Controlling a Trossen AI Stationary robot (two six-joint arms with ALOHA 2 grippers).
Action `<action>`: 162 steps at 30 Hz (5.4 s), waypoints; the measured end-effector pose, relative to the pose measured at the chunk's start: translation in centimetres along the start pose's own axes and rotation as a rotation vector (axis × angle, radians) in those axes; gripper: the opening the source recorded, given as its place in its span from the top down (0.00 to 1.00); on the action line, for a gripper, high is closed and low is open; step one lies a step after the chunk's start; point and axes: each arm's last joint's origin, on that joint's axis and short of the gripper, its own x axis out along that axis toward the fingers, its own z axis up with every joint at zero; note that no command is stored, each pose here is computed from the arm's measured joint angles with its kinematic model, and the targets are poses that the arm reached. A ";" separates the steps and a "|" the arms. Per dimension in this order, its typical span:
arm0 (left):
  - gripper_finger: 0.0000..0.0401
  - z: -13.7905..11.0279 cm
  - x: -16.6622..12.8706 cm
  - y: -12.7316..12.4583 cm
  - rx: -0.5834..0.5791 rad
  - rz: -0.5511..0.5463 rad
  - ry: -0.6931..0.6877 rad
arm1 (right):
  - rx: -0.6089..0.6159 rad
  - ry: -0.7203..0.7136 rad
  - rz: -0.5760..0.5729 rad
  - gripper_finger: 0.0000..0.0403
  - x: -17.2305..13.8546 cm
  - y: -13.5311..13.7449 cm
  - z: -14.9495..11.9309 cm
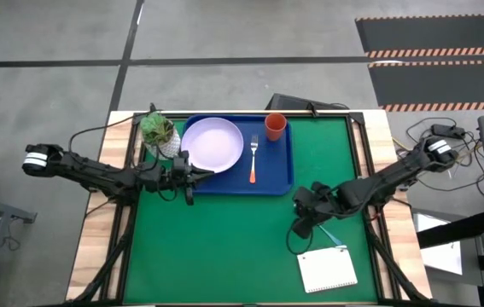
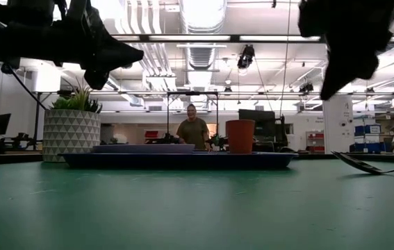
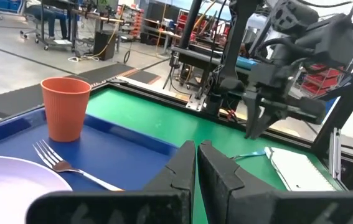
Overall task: Pick and place plate/cup/fork/spoon on tray
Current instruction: Put the blue spoon on the blue serving tray to the right of the orange fork
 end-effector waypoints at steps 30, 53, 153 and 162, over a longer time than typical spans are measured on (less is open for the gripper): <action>1.00 0.3 0.0 -0.1 0.126 -0.002 -0.030 | 0.028 0.427 -0.253 0.57 6.7 -1.7 -6.2; 1.00 0.5 0.0 0.0 0.120 0.021 -0.055 | 0.189 0.089 -0.150 0.97 -0.5 -1.2 0.1; 1.00 4.1 -1.3 -0.7 0.708 0.066 -0.346 | 0.893 0.116 -0.279 0.97 12.7 -15.1 16.4; 1.00 4.1 -1.3 -0.8 0.708 0.066 -0.347 | 0.894 0.111 -0.284 0.97 12.7 -15.1 16.4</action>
